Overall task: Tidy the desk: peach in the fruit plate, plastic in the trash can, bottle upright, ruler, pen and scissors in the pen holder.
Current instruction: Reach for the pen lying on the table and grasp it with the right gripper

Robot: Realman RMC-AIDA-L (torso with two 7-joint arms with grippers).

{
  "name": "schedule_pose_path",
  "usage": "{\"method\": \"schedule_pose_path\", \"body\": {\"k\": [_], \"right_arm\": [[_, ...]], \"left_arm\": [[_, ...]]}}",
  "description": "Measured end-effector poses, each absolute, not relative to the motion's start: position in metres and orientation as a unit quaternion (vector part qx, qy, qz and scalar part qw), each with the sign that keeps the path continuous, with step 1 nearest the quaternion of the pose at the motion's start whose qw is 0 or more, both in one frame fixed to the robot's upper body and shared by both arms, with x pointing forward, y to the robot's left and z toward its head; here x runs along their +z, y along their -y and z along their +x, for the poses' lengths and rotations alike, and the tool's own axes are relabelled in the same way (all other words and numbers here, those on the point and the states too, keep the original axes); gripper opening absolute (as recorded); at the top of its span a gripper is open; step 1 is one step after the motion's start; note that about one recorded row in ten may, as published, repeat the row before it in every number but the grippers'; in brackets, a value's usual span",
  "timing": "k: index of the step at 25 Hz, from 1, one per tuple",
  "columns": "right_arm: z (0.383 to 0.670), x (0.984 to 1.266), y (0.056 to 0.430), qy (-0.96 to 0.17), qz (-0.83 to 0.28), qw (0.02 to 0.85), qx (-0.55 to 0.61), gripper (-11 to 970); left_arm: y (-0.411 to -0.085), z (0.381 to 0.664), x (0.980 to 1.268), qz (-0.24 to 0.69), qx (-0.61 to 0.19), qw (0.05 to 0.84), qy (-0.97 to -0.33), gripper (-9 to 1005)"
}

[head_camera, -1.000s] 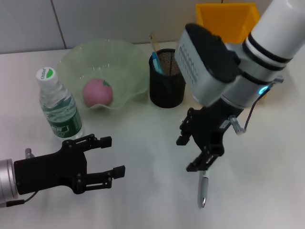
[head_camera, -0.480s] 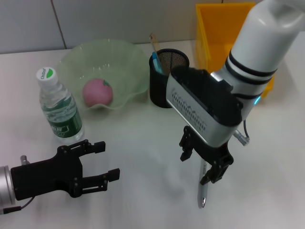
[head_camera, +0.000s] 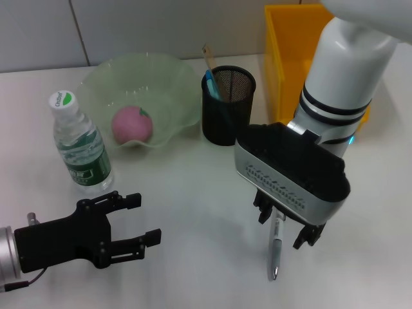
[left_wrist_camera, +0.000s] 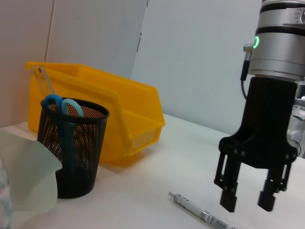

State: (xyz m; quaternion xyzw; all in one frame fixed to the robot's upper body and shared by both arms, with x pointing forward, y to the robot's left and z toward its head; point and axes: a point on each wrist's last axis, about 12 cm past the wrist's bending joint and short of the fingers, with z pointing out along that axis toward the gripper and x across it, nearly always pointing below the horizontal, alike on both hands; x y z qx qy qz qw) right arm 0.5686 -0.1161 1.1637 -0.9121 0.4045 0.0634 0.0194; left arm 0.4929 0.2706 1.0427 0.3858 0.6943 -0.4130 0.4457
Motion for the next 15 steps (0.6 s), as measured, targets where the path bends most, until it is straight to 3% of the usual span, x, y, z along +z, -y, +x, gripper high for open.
{"method": "schedule_pose_path", "body": {"k": [15], "right_arm": [[0.5732,1.1641,0.1108,-0.282,-0.959,0.013,0.029,637]], "left_arm": [[-0.2709,0.4954,1.0446,0.385,-0.408,0.455,-0.691,796]]}}
